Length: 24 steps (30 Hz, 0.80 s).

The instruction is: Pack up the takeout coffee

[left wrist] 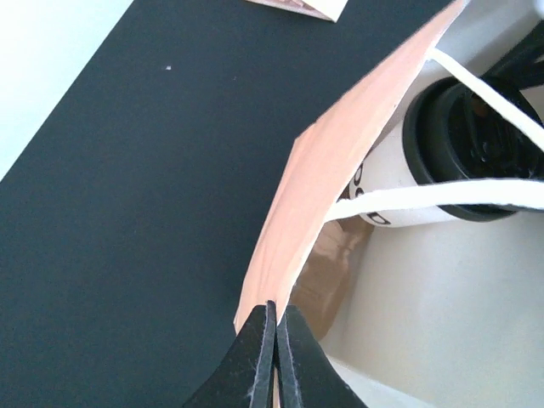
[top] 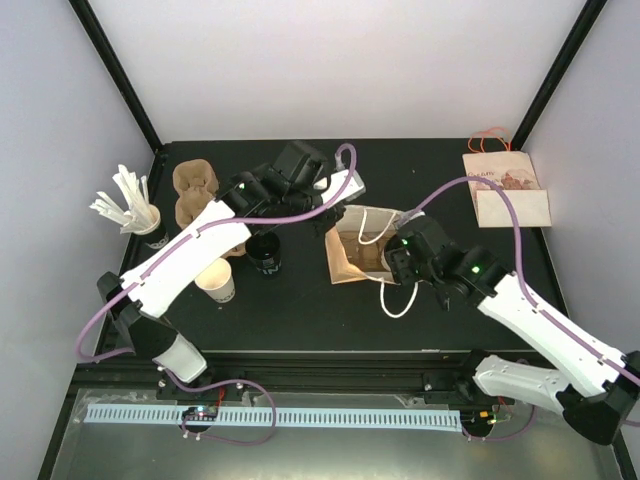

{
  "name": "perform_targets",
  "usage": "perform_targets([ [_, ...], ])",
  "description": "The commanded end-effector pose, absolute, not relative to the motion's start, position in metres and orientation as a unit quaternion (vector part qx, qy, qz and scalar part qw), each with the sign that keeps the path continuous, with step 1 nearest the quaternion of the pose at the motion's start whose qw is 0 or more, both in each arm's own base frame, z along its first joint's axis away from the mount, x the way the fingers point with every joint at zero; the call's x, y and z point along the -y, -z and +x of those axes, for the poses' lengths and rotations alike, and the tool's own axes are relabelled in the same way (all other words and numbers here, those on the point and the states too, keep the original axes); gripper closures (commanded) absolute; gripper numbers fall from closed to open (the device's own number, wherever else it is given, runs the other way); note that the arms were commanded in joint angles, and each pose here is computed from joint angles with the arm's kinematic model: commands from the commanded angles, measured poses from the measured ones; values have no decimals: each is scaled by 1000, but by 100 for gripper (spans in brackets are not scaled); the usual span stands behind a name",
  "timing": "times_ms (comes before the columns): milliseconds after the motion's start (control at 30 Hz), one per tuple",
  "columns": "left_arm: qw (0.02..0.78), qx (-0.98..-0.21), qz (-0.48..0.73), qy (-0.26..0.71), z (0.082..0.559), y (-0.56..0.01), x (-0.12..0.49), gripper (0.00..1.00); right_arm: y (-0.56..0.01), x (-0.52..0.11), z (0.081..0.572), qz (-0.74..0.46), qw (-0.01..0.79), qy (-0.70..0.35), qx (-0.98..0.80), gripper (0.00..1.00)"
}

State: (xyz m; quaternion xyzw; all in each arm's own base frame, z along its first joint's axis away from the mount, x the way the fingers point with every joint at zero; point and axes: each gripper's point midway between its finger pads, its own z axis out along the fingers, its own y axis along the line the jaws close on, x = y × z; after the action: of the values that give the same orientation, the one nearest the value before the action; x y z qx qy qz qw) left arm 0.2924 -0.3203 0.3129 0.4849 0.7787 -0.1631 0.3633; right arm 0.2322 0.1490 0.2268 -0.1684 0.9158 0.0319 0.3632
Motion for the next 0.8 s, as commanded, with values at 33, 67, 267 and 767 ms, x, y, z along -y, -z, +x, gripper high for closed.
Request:
perform_targets([
  [33, 446, -761, 458, 113, 292, -337, 305, 99, -203, -155, 238, -161, 319, -16, -934, 60],
  [67, 459, -755, 454, 115, 291, -339, 305, 99, -202, -163, 237, -176, 316, -30, -932, 59],
  [267, 507, -725, 454, 104, 285, -353, 309, 98, -196, -180, 245, -195, 326, -52, -923, 55],
  [767, 449, -740, 474, 165, 258, -315, 321, 98, -198, -179, 285, -89, 396, -47, -913, 61],
])
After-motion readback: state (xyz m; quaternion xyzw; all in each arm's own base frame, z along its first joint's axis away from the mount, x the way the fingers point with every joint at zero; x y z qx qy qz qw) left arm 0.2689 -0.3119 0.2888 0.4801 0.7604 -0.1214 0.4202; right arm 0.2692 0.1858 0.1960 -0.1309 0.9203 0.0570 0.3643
